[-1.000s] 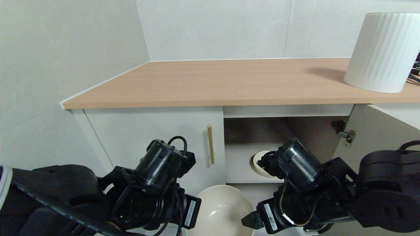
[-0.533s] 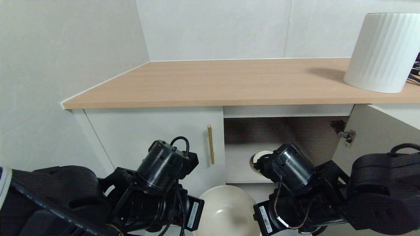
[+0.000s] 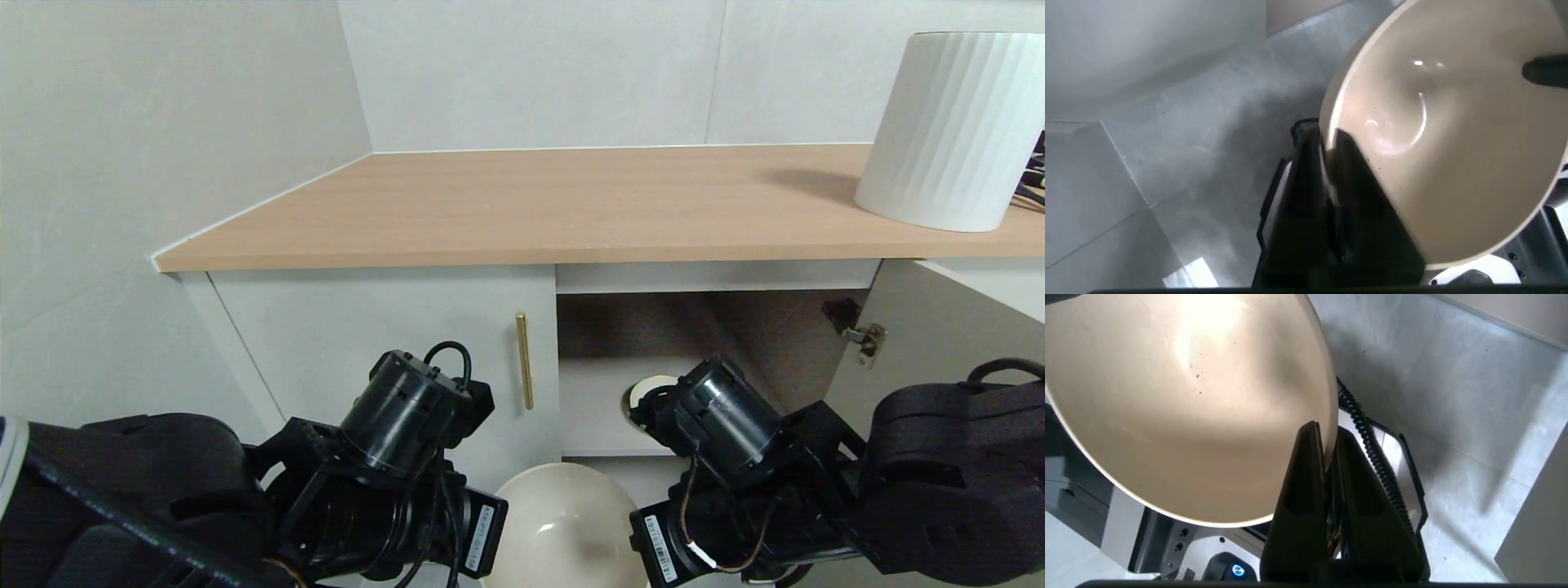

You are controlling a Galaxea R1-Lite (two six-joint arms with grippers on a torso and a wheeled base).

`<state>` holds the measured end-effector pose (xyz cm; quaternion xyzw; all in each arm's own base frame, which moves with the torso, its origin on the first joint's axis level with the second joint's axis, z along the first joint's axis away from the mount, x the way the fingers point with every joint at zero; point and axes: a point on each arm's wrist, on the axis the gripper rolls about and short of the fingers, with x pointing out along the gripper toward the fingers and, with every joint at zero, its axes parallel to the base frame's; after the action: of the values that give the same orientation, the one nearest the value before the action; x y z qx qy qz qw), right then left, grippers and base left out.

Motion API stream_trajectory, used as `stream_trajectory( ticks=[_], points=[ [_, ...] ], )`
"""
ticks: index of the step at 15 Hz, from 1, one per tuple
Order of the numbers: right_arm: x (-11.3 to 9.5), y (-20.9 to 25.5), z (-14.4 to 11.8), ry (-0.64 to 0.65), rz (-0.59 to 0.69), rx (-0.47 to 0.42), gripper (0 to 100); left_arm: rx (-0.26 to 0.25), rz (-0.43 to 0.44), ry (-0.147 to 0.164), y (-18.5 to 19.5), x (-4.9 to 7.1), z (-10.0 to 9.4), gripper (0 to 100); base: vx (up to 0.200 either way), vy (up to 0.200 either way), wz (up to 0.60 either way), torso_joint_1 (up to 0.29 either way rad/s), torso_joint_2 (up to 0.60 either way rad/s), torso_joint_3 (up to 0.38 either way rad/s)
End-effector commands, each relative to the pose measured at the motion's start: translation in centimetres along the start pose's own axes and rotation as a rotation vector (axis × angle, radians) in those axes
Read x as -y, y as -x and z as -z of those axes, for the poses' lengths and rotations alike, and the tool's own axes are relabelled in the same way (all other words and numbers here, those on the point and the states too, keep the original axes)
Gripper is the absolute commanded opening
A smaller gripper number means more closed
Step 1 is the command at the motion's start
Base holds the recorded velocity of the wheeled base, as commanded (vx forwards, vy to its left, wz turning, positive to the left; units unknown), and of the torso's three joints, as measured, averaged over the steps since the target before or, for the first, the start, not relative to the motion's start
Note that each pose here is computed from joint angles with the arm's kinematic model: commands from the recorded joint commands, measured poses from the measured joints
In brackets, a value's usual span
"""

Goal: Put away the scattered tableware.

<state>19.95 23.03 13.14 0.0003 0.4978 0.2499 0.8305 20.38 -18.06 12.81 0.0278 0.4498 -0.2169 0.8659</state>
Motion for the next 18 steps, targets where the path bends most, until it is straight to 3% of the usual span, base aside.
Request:
stream_trajectory(
  ticks=[1,10,13,15,18],
  points=[
    [0.0,-0.3,0.1,0.001,0.005,-0.01,0,0.004,-0.01,0.0,0.0,0.0,0.0,100,0.0,0.0,0.0,0.0,0.0,0.0],
    [0.2,-0.9,0.1,-0.001,0.036,-0.013,0,0.047,-0.003,0.011,0.2,0.1,-0.4,100,0.0,0.0,0.0,0.0,0.0,0.0],
    [1.7,-3.1,-1.2,-0.071,0.133,0.117,0,0.057,0.002,0.032,0.5,0.1,-0.6,100,0.0,0.0,0.0,0.0,0.0,0.0],
    [3.9,-4.4,-2.6,-0.19,0.178,0.239,0,0.063,0.003,0.032,0.6,0.1,-0.6,100,0.0,0.0,0.0,0.0,0.0,0.0],
    [7.7,-4.7,-4.8,-0.316,0.213,0.342,0,0.064,0.003,0.033,0.6,0.1,-0.7,100,0.0,0.0,0.0,0.0,0.0,0.0]
  ],
)
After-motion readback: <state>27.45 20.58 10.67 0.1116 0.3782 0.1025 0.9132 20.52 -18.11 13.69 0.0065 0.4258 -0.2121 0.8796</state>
